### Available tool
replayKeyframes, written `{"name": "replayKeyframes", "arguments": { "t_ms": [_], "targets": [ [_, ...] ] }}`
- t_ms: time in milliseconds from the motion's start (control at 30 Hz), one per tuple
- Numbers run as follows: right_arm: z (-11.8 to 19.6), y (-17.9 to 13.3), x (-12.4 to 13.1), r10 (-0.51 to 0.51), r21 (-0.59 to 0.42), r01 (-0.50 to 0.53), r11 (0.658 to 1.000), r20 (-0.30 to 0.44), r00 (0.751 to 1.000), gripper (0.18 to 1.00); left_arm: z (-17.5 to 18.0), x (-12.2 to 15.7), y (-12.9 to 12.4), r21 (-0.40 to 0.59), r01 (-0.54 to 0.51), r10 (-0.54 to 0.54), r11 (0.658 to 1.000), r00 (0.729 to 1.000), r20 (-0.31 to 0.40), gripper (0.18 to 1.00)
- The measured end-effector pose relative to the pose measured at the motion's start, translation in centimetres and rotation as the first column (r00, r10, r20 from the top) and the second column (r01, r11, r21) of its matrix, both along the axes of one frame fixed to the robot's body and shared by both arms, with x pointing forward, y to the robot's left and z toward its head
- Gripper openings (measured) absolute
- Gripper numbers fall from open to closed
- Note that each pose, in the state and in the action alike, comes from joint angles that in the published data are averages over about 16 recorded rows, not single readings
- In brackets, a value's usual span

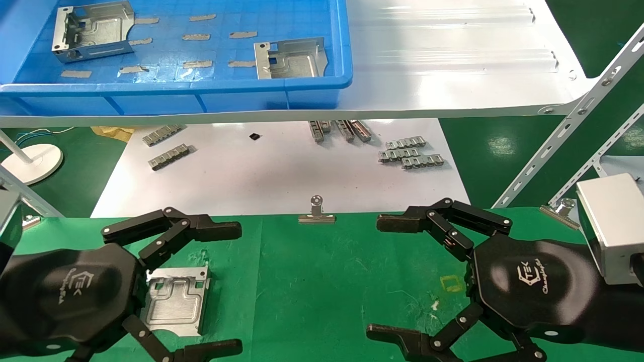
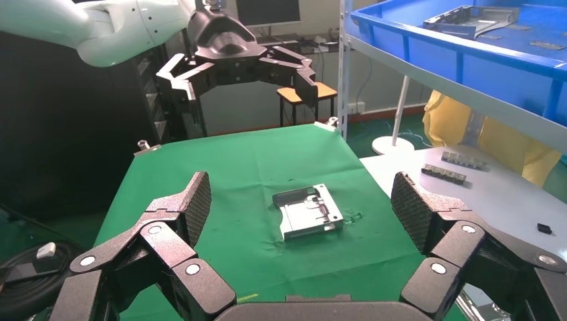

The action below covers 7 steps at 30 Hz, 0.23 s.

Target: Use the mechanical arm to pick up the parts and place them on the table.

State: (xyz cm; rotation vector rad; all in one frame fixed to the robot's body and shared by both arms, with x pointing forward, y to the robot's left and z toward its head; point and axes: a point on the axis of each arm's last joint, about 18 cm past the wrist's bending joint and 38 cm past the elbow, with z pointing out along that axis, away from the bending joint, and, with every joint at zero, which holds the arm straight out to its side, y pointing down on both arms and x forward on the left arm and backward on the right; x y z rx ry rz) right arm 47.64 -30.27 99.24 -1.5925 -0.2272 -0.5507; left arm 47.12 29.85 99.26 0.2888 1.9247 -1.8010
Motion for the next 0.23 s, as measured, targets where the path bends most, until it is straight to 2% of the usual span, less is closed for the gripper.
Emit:
{"name": "replayKeyframes", "arguments": {
  "t_ms": [233],
  "targets": [
    [0.0, 0.0, 0.0, 0.0, 0.0, 0.0, 1.0, 0.0, 1.0, 1.0, 0.04, -0.31, -0.1, 0.0, 0.005, -0.005, 1.0, 1.0, 0.001, 1.001]
  ]
}}
